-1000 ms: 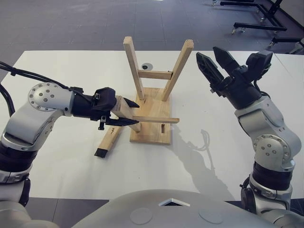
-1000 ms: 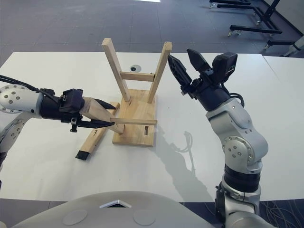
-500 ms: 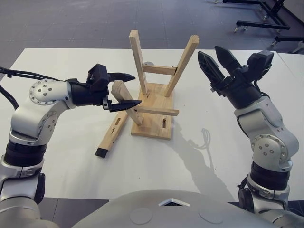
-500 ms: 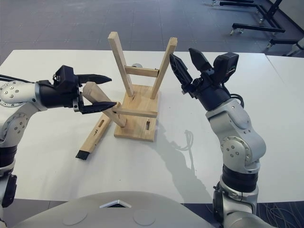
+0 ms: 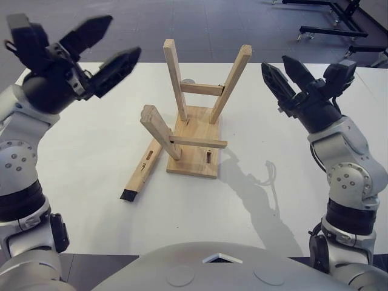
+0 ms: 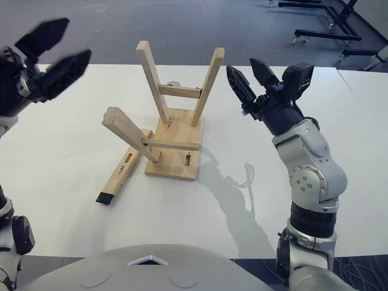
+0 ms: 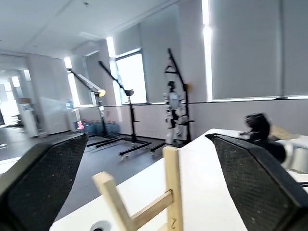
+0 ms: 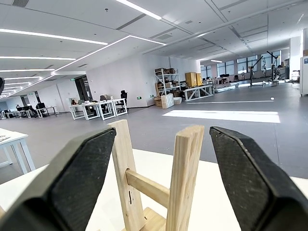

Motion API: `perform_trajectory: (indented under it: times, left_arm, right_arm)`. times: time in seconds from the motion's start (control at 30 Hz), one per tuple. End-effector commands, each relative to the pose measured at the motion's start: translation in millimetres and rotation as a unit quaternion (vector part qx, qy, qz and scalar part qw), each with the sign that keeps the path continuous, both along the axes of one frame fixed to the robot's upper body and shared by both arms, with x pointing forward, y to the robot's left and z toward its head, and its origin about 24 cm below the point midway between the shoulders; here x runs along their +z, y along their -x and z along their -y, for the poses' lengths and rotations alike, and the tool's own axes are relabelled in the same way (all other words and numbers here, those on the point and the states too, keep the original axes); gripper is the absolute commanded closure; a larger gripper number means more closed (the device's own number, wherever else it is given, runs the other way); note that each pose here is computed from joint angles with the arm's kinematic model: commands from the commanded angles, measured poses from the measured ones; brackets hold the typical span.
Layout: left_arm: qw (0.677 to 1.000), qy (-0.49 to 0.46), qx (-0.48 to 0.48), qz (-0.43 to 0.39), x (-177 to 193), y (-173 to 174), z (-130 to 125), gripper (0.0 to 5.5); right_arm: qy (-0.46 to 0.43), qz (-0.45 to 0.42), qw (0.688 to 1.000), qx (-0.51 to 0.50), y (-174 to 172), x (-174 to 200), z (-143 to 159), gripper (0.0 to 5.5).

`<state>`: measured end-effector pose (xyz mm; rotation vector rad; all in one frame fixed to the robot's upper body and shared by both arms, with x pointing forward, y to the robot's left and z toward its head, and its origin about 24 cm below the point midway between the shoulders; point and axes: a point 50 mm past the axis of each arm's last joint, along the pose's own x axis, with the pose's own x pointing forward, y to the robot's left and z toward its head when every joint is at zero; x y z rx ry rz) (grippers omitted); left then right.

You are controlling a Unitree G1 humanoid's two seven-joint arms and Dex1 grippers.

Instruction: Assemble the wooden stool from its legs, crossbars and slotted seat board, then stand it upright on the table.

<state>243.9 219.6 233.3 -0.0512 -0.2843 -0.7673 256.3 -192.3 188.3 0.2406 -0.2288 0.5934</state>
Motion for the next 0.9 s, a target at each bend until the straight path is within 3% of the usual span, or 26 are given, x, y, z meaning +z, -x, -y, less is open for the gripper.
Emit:
perform_trajectory:
  times: [0.03,0.2,0.3,0.5,0.9]
  left_arm:
    - [0.967,-0.066,0.194,-0.152,-66,8,-31,0.76]
    - [0.932,-0.124,0.181,-0.29,-141,50,10,0.76]
    - [0.914,-0.139,0.196,-0.328,-165,66,26,0.76]
    - [0.866,-0.22,0.224,-0.39,-184,82,27,0.76]
    - [0.858,-0.226,0.195,-0.417,-195,90,32,0.76]
  right_arm:
    - [0.025,-0.001,0.999,0.028,-10,9,0,1.91]
    - [0.055,-0.013,0.996,0.075,-20,16,-3,1.91]
    - [0.066,-0.015,0.993,0.096,-21,19,-8,1.91]
    - [0.075,-0.025,0.99,0.113,-16,17,-14,1.91]
    - [0.081,-0.034,0.99,0.111,-14,13,-16,1.91]
